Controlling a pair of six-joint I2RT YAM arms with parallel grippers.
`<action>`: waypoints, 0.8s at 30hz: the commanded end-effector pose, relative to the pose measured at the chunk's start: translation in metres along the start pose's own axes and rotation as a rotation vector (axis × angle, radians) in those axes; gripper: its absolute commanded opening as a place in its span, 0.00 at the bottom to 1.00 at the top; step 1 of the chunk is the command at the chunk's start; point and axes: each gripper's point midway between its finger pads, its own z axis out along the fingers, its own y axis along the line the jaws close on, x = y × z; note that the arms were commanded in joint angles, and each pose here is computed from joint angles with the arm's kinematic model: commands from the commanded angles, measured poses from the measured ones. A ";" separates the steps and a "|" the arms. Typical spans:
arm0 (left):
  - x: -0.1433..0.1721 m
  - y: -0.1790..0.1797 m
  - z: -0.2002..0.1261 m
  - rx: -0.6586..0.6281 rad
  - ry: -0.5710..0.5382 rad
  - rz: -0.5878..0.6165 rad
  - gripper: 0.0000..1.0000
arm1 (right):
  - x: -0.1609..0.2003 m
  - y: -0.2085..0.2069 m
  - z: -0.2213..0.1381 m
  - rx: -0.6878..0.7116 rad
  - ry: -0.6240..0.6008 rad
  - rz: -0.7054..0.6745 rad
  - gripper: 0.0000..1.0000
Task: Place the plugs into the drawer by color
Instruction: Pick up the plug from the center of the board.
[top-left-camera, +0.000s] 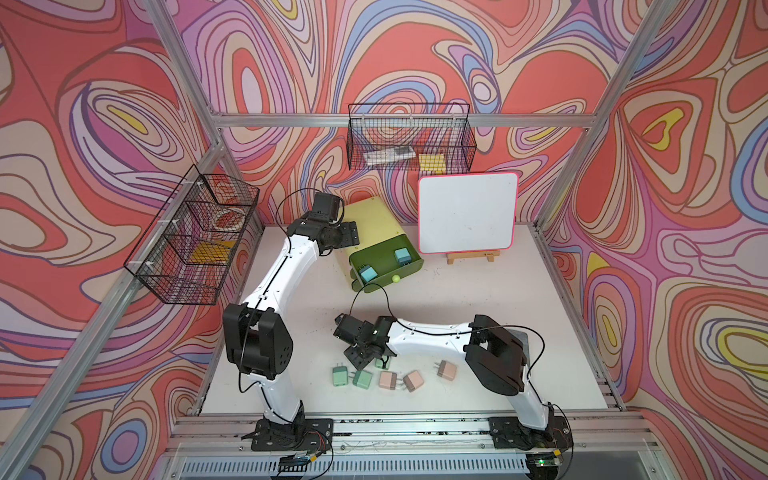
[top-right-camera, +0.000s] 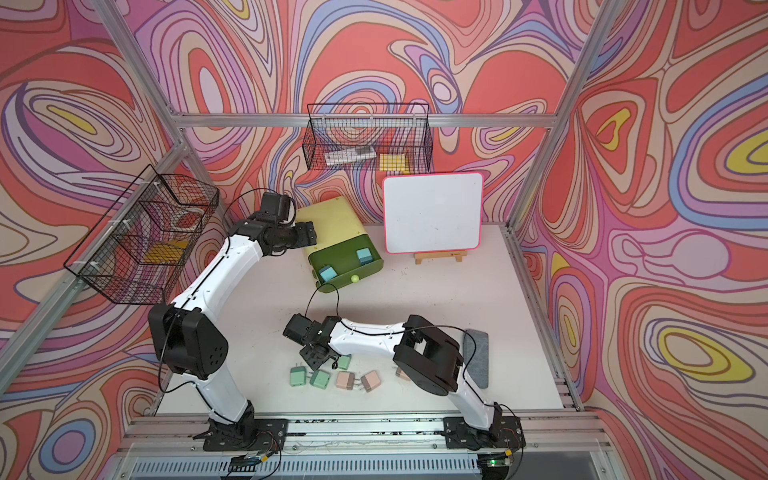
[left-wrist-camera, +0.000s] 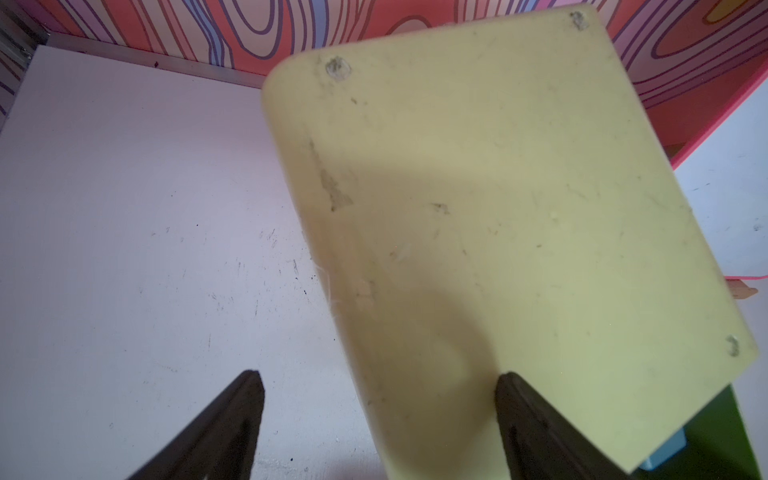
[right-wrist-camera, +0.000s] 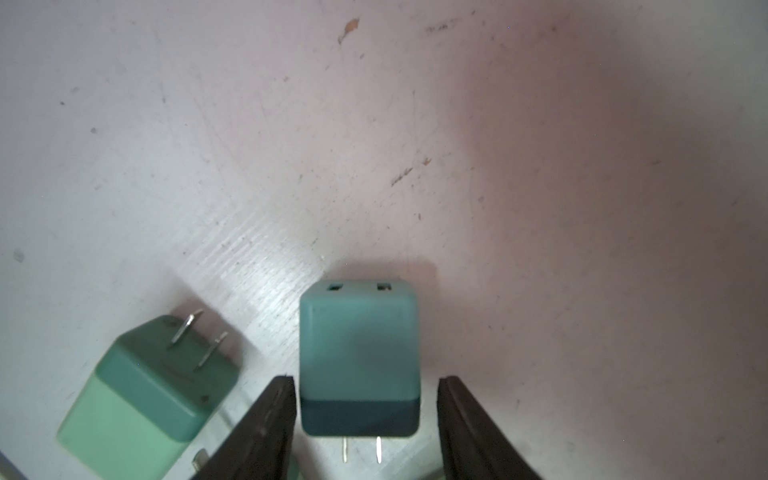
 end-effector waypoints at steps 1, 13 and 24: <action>0.012 0.009 0.001 -0.022 0.041 -0.002 0.86 | -0.007 0.003 0.004 0.014 -0.008 0.000 0.57; 0.014 0.009 0.004 -0.025 0.049 0.000 0.86 | -0.006 0.002 0.018 0.027 0.014 -0.004 0.52; 0.014 0.008 0.004 -0.022 0.049 -0.001 0.86 | -0.014 -0.002 0.004 0.047 -0.014 0.002 0.46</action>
